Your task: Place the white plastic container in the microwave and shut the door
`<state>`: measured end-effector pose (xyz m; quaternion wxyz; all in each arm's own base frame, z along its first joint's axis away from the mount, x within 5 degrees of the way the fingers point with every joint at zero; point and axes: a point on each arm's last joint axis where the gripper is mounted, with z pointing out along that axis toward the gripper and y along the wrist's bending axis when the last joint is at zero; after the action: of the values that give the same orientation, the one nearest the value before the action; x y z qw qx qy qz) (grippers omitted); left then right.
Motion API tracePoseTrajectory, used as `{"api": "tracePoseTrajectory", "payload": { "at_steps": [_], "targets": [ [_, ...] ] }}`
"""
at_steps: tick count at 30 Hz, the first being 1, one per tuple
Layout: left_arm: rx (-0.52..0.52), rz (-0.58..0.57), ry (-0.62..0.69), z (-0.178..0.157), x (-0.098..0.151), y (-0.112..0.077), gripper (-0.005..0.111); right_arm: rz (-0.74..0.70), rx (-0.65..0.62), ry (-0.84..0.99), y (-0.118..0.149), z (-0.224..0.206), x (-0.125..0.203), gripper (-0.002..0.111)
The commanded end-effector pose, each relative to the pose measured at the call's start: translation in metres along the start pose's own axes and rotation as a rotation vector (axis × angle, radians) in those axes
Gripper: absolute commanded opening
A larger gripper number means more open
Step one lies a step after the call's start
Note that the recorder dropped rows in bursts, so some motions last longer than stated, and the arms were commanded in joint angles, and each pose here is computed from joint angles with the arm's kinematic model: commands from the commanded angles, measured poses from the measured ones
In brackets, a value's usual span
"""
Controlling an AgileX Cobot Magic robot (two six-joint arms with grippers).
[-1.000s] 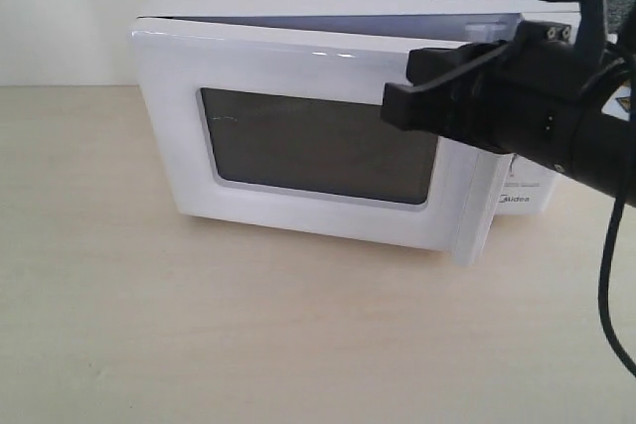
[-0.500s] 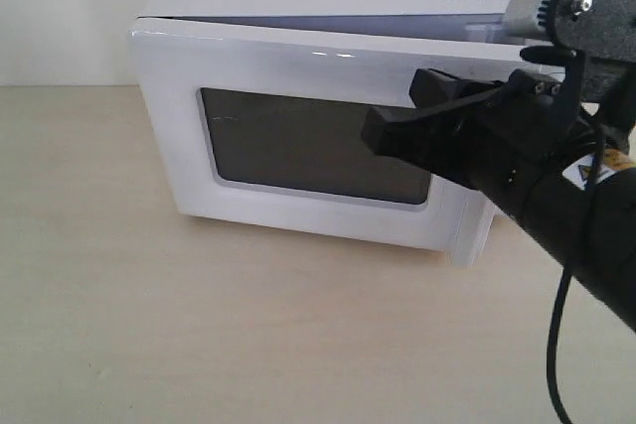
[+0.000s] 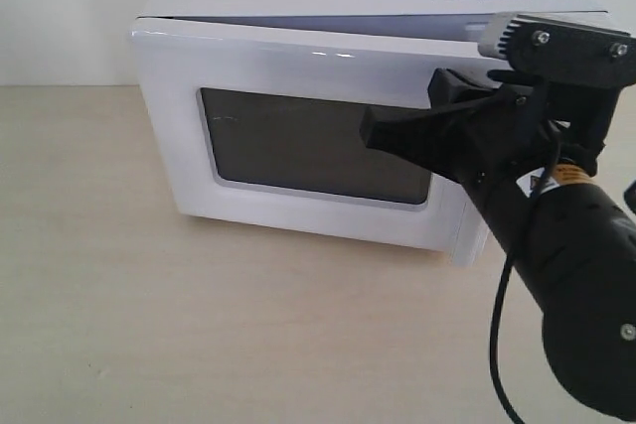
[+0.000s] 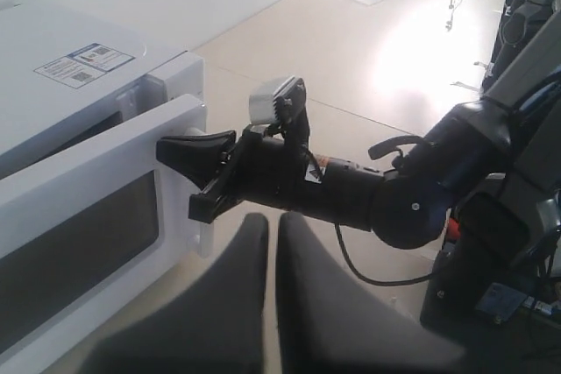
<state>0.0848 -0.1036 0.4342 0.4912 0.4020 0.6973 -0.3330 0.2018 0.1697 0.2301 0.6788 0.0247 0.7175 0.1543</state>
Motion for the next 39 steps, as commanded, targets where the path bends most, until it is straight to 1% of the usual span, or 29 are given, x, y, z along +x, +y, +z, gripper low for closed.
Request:
{"api": "tracePoseTrajectory", "payload": {
  "at_steps": [1, 3, 6, 7, 12, 14, 15, 17, 24, 35, 39],
  "targets": [
    [0.012, -0.012, -0.007, -0.002, -0.001, -0.002, 0.004, -0.045, 0.023, -0.026, 0.009, 0.012, 0.001, 0.000],
    [0.012, -0.012, -0.007, -0.002, -0.001, -0.002, 0.004, -0.055, 0.068, -0.015, 0.012, 0.021, 0.003, 0.000],
    [0.014, -0.012, -0.005, -0.002, -0.001, -0.003, 0.004, -0.108, 0.099, -0.048, 0.017, 0.029, 0.002, 0.000],
    [0.014, -0.012, -0.005, -0.002, -0.001, -0.003, 0.004, -0.106, 0.118, -0.041, 0.017, 0.032, 0.002, 0.000],
    [0.014, -0.012, -0.005, -0.002, -0.001, -0.003, 0.004, -0.081, 0.173, 0.021, -0.004, 0.049, 0.000, 0.000],
    [0.013, -0.009, -0.005, -0.002, -0.001, -0.003, 0.004, -0.080, 0.188, 0.021, -0.008, 0.052, -0.001, 0.000],
    [0.013, -0.009, -0.005, -0.002, -0.001, -0.003, 0.004, -0.082, 0.188, 0.015, -0.008, 0.052, -0.002, 0.000],
    [0.013, -0.009, -0.005, -0.002, -0.001, -0.003, 0.004, -0.114, 0.149, -0.008, -0.005, 0.052, -0.004, 0.000],
    [0.013, -0.009, -0.005, -0.002, -0.001, -0.003, 0.004, -0.096, 0.115, -0.002, 0.008, 0.061, -0.015, 0.000],
    [0.013, -0.013, -0.005, -0.002, -0.001, -0.003, 0.004, -0.138, 0.122, 0.017, 0.006, 0.063, -0.014, 0.000],
    [0.013, -0.013, -0.005, -0.002, -0.001, -0.003, 0.004, -0.144, 0.082, 0.059, 0.013, 0.057, -0.015, 0.000]
  ]
}}
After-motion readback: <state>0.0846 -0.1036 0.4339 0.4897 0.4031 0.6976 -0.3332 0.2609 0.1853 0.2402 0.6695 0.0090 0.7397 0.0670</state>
